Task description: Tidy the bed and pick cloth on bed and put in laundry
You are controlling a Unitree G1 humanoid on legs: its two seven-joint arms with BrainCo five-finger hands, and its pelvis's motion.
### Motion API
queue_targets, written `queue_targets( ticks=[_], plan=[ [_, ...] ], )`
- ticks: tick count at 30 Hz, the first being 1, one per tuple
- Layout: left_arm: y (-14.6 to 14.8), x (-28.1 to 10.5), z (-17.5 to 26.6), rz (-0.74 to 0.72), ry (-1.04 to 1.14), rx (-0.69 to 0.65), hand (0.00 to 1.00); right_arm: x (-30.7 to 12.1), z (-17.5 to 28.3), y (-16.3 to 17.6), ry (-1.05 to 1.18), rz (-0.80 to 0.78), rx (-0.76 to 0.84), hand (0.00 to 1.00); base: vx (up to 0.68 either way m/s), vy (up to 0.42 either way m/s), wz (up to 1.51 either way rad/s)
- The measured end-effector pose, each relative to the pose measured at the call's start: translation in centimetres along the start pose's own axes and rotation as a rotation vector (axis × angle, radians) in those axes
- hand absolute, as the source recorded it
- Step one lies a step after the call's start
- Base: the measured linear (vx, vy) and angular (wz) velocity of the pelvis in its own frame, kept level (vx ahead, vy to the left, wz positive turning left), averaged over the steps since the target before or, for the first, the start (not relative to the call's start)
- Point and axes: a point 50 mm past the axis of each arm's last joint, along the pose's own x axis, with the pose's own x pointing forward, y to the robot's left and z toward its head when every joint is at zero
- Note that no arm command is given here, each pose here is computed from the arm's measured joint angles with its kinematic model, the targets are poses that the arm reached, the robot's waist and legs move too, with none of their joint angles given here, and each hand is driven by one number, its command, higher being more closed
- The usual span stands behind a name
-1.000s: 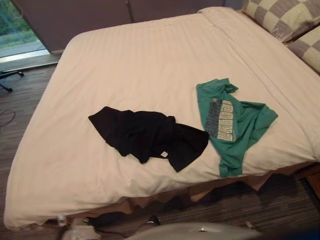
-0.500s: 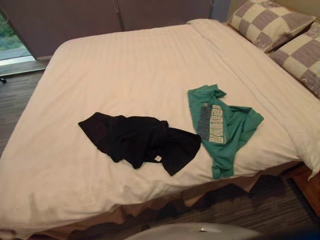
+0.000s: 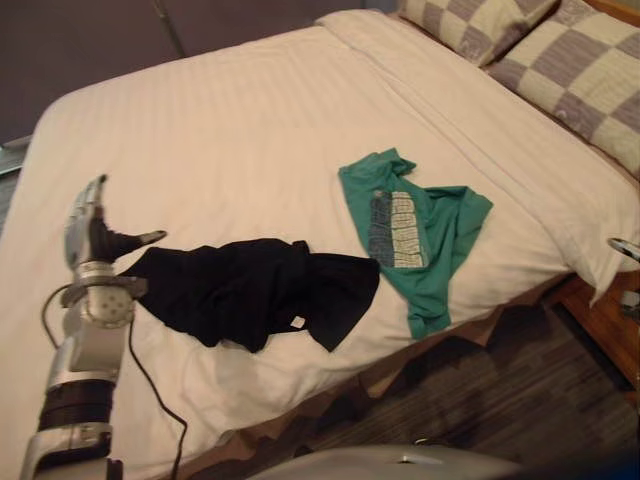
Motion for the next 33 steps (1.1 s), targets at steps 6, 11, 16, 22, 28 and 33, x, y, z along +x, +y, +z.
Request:
queue_targets(
  ticks=[6, 11, 16, 22, 28, 33],
  plan=[
    [-1.2, 1.0, 3.0, 0.013, -0.048, -0.076, 0.0, -0.8, 2.6, 2.0, -0.096, 0.066, 0.059, 0.0, -0.04, 0.017, -0.09],
    [-2.4, 1.1, 4.2, -0.02, -0.053, -0.14, 0.0, -1.3, 3.9, 3.0, -0.135, 0.092, 0.107, 0.0, -0.02, 0.008, -0.12],
    [-2.8, 1.2, 4.4, -0.06, -0.043, -0.146, 0.0, -1.6, 3.7, 3.3, -0.118, 0.091, 0.125, 0.0, 0.02, 0.002, -0.07],
    [-5.1, 1.2, 3.4, -0.17, 0.028, -0.132, 0.0, -1.5, 5.3, 3.7, -0.181, 0.101, 0.154, 0.0, 0.01, -0.002, 0.01],
    [-9.7, -1.3, 2.2, -0.357, 0.129, -0.161, 0.0, -1.5, 5.6, 4.3, -0.177, 0.092, 0.195, 0.0, 0.05, -0.018, -0.13],
    [-10.3, -2.6, 1.6, -0.383, 0.166, -0.197, 0.0, -1.5, 6.2, 4.4, -0.202, 0.097, 0.205, 0.0, 0.02, -0.067, 0.1]
  ],
)
